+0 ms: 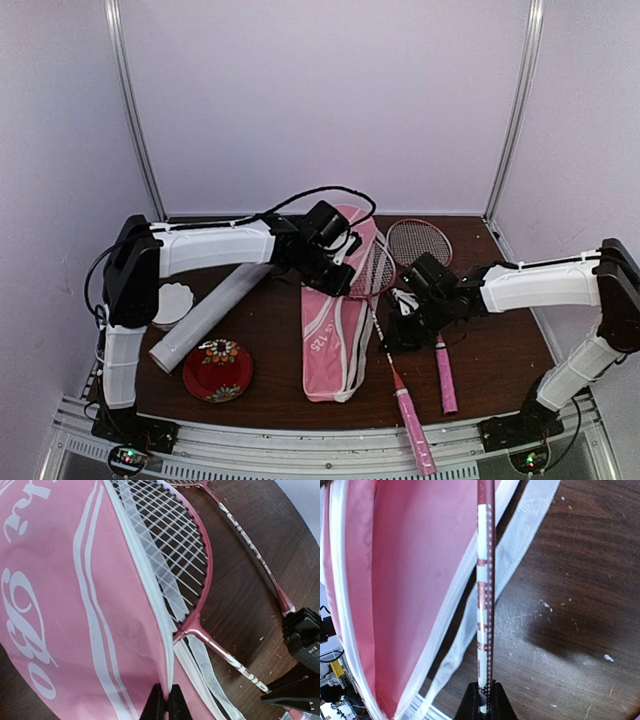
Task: Pack up the badminton gear
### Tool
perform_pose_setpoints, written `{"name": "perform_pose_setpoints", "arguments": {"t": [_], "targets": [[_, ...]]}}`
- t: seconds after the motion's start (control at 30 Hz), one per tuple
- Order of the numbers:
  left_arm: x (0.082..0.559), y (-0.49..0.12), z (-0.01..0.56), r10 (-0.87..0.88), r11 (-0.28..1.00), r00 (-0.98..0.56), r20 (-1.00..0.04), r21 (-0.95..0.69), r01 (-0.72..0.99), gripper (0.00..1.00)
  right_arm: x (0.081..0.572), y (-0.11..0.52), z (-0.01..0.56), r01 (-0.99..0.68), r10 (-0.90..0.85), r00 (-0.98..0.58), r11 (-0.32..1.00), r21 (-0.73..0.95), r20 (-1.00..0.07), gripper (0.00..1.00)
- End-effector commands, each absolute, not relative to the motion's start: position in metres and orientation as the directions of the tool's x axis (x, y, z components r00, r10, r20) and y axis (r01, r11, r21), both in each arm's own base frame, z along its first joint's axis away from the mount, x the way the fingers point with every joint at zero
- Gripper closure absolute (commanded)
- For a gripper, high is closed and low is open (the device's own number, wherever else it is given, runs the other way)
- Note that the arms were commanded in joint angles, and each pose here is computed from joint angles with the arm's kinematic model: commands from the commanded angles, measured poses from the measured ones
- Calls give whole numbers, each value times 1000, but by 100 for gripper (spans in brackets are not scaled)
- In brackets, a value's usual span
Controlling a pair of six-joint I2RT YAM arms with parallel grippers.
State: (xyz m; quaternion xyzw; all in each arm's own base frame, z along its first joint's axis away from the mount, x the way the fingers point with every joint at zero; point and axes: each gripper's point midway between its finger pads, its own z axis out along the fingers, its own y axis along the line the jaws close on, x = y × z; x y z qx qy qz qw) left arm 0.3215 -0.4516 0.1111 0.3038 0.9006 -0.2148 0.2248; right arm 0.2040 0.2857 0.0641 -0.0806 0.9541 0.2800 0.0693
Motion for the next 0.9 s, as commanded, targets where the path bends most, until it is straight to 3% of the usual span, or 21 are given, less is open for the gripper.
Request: {"name": "perform_pose_setpoints", "arguments": {"t": [0.0, 0.43, 0.87], "targets": [[306, -462, 124, 487, 635, -666, -565, -295, 714, 100, 232, 320, 92, -243, -76, -954, 764, 598, -291, 100], [282, -456, 109, 563, 551, -631, -534, -327, 768, 100, 260, 351, 88, -279, -76, -941, 728, 626, -330, 100], [263, -453, 101, 601, 488, -615, -510, -374, 788, 100, 305, 367, 103, -248, 68, -924, 642, 726, -376, 100]]}}
